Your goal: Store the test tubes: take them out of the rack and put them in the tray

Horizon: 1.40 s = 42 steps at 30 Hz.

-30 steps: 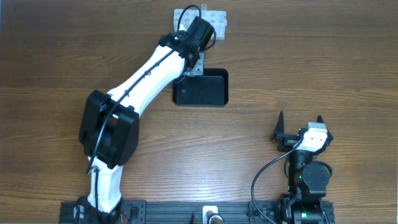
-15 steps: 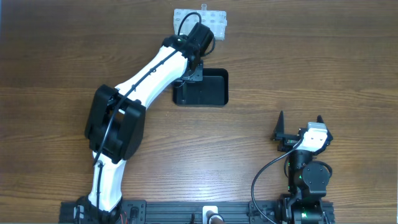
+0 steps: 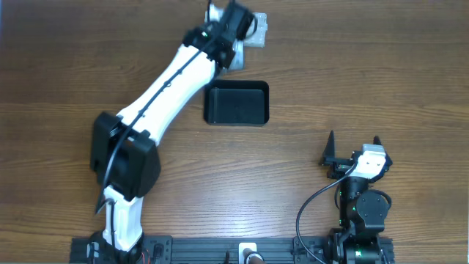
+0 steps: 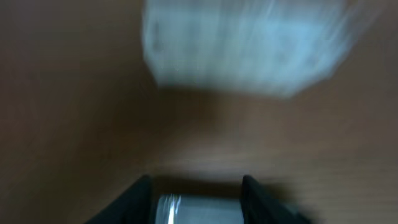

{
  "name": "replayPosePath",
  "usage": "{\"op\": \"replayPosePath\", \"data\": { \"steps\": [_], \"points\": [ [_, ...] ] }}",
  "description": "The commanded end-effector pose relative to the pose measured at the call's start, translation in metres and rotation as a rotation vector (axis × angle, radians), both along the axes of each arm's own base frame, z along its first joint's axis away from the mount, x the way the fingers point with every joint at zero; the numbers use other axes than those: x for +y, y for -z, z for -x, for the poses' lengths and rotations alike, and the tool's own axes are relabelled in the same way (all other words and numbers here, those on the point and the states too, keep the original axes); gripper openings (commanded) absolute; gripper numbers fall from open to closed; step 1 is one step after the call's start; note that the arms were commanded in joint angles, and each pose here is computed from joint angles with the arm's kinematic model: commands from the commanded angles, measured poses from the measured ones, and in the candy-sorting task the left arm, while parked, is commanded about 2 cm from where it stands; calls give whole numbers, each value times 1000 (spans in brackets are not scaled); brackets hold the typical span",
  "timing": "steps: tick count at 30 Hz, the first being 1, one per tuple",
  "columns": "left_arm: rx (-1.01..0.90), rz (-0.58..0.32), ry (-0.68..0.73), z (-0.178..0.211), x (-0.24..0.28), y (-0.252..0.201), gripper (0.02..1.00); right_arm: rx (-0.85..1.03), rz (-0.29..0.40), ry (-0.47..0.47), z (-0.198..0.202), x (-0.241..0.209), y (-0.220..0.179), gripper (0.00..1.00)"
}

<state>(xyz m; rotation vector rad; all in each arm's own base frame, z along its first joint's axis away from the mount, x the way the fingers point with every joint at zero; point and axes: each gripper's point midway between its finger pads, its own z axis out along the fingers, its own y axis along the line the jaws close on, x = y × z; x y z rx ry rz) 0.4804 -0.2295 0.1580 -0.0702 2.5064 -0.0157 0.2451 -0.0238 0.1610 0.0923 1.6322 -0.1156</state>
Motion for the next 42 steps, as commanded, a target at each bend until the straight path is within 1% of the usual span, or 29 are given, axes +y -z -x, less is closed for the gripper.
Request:
{"op": "replayPosePath", "data": {
  "steps": [1,2,3,4,5,10,18,21,26,34,36,38,42],
  "points": [
    [-229,-9,-88,-30,11,-61,632,1,5,-1,0,1,2,991],
    [-238,-3,-95,-36,12,-59,728,1,5,-1,0,1,2,993],
    [-246,2,-102,-42,13,-55,875,1,5,-1,0,1,2,991],
    [-252,5,-109,-48,14,-49,996,1,5,-1,0,1,2,991],
    [-258,6,-108,-53,14,-46,998,1,5,-1,0,1,2,991],
    [-304,-22,-4,-80,-3,-25,998,1,5,-1,0,1,2,993],
    [-316,-26,3,-100,-7,10,998,1,5,-1,0,1,2,991],
    [-326,-26,7,-107,-7,15,998,1,5,-1,0,1,2,991],
    [-340,-42,33,-116,-12,26,967,1,5,-1,0,1,2,991],
    [-353,-33,31,-123,-14,36,871,1,5,-1,0,1,2,991],
    [-356,-32,31,-124,-14,37,825,1,5,-1,0,1,2,993],
    [-356,-29,34,-125,-16,41,755,1,5,-1,0,1,2,993],
    [-358,-19,41,-128,-19,47,647,1,5,-1,0,1,2,993]
  ]
}}
